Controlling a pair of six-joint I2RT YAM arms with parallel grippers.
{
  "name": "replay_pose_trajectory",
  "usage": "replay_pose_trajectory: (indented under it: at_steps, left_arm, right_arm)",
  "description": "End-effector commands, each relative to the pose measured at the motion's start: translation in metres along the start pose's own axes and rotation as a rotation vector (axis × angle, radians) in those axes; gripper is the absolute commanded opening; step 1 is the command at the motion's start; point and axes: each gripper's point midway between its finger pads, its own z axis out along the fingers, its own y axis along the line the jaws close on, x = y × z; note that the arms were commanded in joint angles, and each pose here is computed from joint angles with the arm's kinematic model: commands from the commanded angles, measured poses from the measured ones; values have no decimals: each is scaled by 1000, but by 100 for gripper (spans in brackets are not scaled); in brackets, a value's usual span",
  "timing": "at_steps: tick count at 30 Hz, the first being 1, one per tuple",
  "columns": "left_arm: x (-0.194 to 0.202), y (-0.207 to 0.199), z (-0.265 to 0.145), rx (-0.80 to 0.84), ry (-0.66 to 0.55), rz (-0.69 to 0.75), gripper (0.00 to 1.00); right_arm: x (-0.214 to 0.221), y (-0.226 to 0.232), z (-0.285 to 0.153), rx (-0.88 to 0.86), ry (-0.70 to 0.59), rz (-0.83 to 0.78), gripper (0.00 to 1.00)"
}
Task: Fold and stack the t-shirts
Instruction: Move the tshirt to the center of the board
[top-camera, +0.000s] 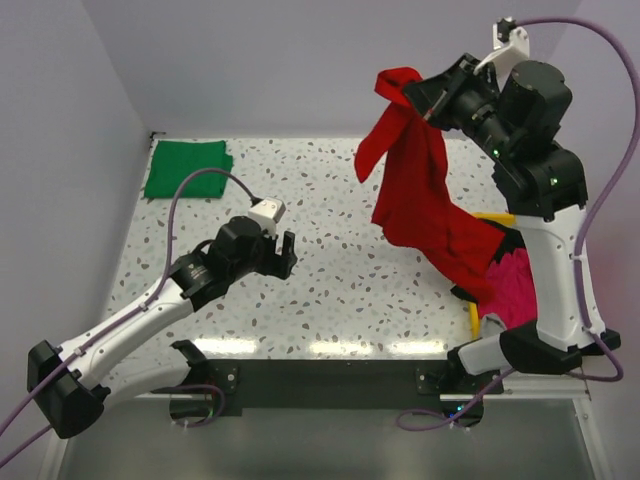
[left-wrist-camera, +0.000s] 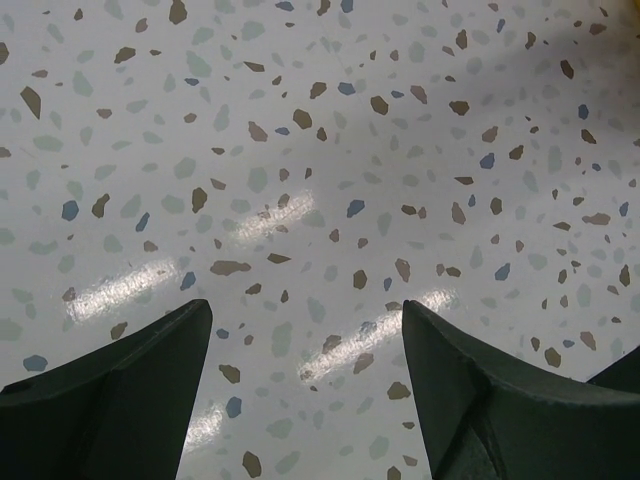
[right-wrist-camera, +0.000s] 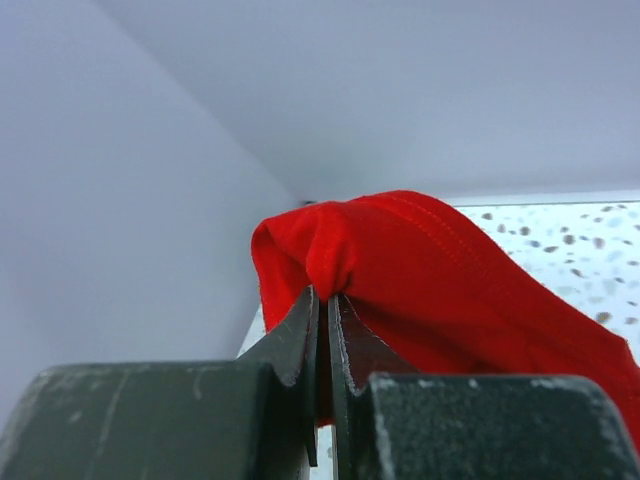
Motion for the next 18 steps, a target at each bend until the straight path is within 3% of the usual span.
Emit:
replay_pose_trajectory:
  at_steps: [1,13,18]
  left_arm:
    - [-8,5,-3,-24,-44,13,82]
    - [-7,13,-2,-74,-40,11,82]
    - [-6,16,-1,-91,-36,11,82]
  right_arm:
    - [-26,61,-6,-180,-94,9,0]
    - [17,91,72,-214,18,44,0]
    - [41,27,102,-5,41,-2,0]
